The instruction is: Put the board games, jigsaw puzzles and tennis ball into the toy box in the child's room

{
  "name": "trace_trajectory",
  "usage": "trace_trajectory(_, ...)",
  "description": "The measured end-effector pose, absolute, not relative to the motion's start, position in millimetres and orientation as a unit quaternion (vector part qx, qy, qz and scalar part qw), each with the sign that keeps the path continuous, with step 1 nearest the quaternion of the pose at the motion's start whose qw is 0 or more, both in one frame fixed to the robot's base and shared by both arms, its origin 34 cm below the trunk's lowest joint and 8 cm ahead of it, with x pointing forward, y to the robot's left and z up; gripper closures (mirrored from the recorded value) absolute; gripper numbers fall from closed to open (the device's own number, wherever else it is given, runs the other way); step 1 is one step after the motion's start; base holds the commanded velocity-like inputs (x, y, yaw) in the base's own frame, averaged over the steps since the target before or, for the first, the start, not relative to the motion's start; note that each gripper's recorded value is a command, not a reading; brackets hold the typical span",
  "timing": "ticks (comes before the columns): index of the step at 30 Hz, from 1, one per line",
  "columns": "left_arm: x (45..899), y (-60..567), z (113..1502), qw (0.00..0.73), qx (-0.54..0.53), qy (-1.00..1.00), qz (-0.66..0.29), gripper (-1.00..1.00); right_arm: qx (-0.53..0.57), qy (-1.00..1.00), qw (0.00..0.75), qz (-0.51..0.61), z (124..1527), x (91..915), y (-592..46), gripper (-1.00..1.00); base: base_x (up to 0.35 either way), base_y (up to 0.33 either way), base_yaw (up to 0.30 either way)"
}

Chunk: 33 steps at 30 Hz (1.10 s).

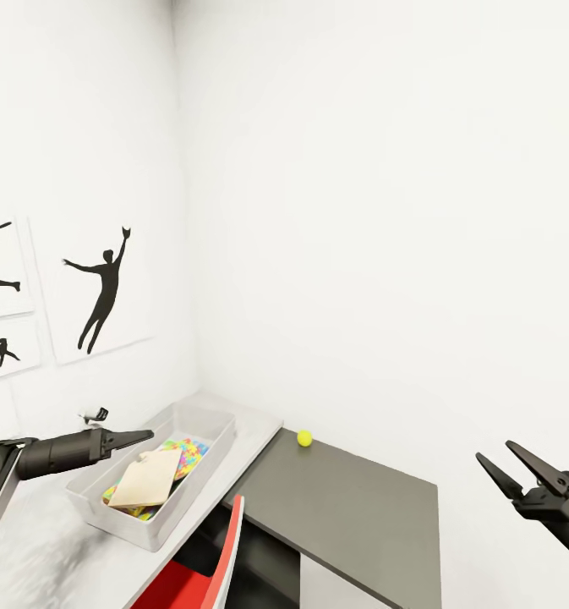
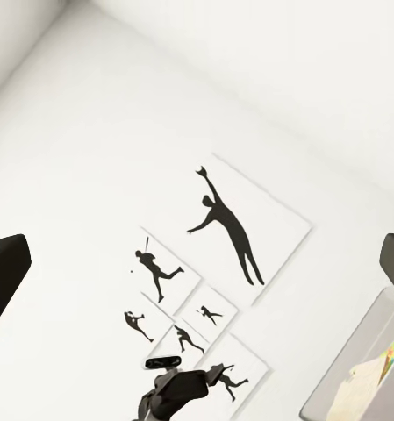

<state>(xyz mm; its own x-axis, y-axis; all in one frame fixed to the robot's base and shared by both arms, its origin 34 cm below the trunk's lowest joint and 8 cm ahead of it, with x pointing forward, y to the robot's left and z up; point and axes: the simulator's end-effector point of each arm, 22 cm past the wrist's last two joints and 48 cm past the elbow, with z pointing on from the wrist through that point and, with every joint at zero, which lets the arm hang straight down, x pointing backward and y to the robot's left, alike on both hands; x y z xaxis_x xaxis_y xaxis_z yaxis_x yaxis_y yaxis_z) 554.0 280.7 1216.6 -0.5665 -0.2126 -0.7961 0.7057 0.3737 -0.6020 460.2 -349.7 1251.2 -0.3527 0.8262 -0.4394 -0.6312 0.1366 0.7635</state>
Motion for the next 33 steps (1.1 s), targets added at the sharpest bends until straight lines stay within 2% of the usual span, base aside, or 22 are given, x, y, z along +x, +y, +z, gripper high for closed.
trace_trajectory(24, 552.0, 279.2, 1220.7, 0.435, 0.177, 0.705, -0.532, -1.0, 0.093, 0.501, 0.563, 0.65, 1254.8, 457.8, -349.4, -1.0, 0.0, 0.0, -0.031)
trace_trajectory(33, 550.1, 278.8, 1224.7, 0.438, 0.179, 0.702, -0.532, -1.0, 0.091, 0.499, 0.565, 0.65, 1257.3, 455.6, -349.9, -1.0, 0.0, 0.0, -0.172)
